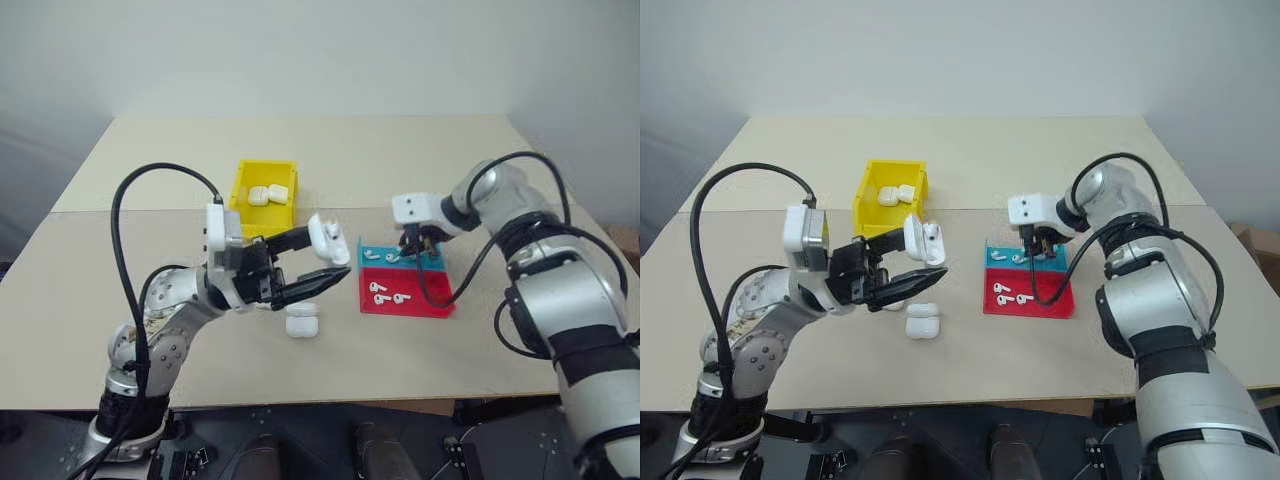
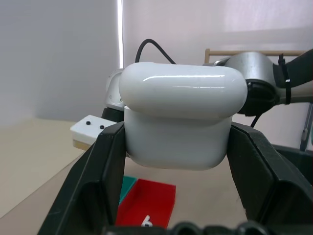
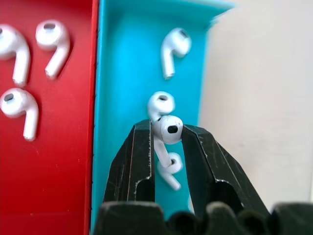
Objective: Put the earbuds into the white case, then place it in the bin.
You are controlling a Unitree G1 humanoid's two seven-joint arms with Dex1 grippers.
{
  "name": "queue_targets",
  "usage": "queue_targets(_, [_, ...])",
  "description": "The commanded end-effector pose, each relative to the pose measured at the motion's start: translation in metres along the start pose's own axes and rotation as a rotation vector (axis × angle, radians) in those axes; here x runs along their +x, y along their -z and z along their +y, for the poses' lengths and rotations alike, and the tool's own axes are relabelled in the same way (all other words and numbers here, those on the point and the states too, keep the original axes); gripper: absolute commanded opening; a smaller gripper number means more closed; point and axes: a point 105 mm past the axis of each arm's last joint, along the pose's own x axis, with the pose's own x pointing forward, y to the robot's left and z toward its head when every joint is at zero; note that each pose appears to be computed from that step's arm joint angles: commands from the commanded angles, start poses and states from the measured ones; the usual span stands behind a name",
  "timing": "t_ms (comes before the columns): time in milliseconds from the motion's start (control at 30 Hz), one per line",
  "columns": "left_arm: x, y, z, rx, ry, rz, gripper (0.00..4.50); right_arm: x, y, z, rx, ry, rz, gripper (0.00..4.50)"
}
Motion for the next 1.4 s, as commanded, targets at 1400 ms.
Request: queue_targets(1400, [0.032, -0.003, -0.014, -0.067, 0.162, -0.03, 2.82, -0.123, -0.141, 0.153, 0.493, -0.012, -1.142, 0.89])
